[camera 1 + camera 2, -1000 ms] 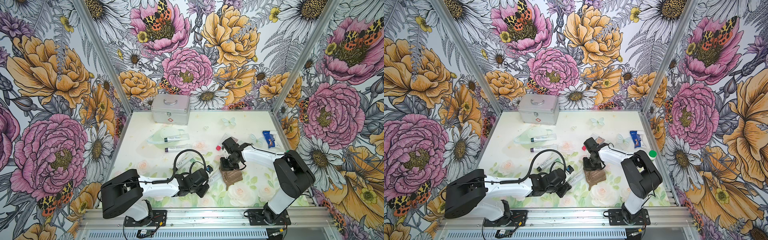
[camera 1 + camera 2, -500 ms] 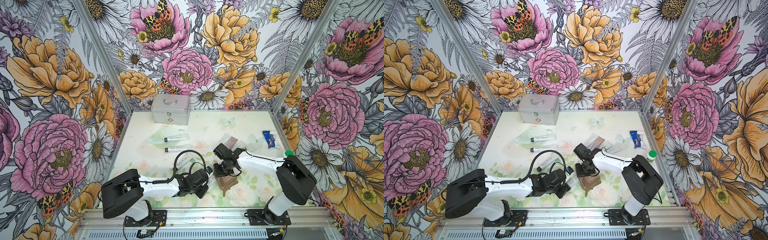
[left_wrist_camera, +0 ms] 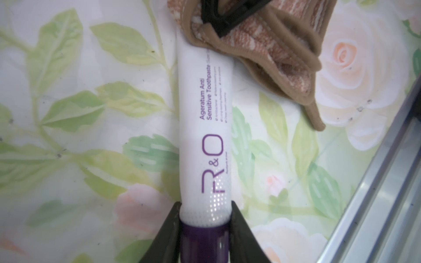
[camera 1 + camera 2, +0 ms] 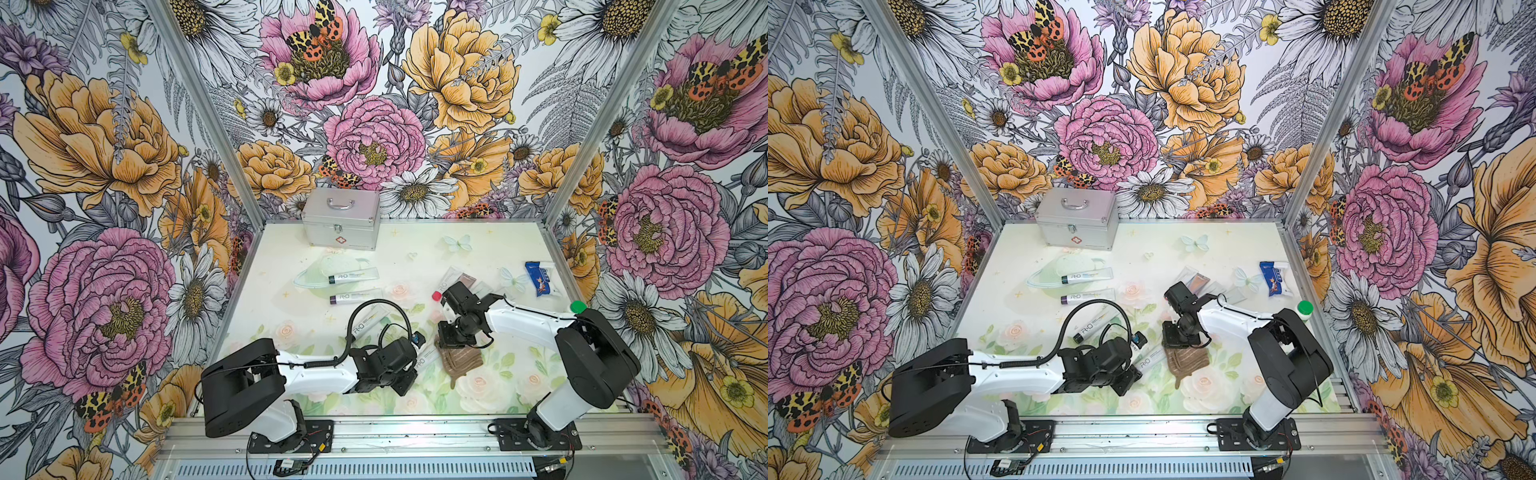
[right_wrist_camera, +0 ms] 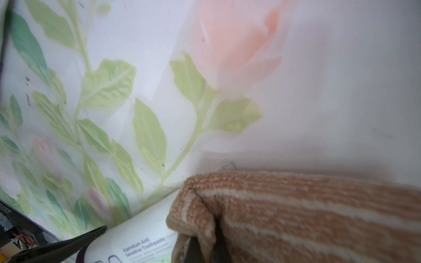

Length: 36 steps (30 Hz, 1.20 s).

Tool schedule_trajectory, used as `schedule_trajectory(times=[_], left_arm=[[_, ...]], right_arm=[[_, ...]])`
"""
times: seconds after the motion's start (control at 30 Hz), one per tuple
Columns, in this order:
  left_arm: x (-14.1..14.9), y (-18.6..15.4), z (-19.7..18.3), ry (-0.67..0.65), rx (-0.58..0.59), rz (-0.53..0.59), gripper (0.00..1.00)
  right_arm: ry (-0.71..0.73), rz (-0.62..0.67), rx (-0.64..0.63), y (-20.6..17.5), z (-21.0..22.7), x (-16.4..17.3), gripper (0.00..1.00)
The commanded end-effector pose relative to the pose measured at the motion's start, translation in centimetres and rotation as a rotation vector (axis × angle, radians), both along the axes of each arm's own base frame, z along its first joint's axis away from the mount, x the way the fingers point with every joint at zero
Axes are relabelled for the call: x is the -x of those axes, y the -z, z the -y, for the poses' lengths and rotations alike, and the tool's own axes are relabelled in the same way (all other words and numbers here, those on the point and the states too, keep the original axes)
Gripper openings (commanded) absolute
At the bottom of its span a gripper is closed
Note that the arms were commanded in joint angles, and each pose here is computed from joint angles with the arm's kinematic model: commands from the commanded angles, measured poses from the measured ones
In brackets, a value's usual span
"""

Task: Wipe the surface of the toothpaste tube
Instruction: Wipe the dirt from the toothpaste tube.

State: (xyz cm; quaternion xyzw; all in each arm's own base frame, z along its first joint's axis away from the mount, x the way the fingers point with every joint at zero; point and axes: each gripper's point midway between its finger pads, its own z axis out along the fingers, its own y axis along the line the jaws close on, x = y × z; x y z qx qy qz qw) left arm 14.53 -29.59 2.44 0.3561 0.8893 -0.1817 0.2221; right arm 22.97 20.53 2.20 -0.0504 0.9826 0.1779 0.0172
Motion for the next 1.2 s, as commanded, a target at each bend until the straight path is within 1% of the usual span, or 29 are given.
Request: schedule_trajectory(times=[0.0,0.2,0.3,0.47,0.63,0.7,0.83,1.07,1.17], left_arm=[[-1.2,-1.1,0.2,-0.034,0.036,0.043,0.33],[-1.2,-0.9,0.1,-0.036,0.033,0.044,0.33],[-1.3,-0.9,0.3,-0.031,0.030,0.045,0.33],[-1.4,-0.7,0.6,-0.023,0.025,0.041,0.33],[-1.5,-0.7,0.8,-0.024,0.027,0.042,0.33],[-1.6,-0.8,0.8,-0.026,0.028,0.042,0.33],[-1.8,-1.0,0.8,-0.027,0.027,0.044,0.33],[-1.6,-1.0,0.0,-0.043,0.029,0.045,0.33],[-1.6,-1.1,-0.2,-0.047,0.032,0.046,0.33]], right_arm=[[0.004,-0.121,0.226,3.7,5.0,3.1,0.00],[0.024,-0.104,0.222,2.9,5.7,2.9,0.00],[0.001,-0.099,0.170,2.0,3.8,3.1,0.00],[-0.069,-0.090,0.078,0.0,-1.0,4.3,0.00],[-0.114,-0.094,0.050,-0.9,-3.4,6.1,0.00],[-0.110,-0.096,0.059,-0.6,-3.2,6.2,0.00],[-0.107,-0.116,0.119,1.1,-1.4,6.1,0.00],[-0.036,-0.114,0.193,2.5,2.9,3.9,0.00],[-0.018,-0.111,0.243,3.0,4.9,3.0,0.00]])
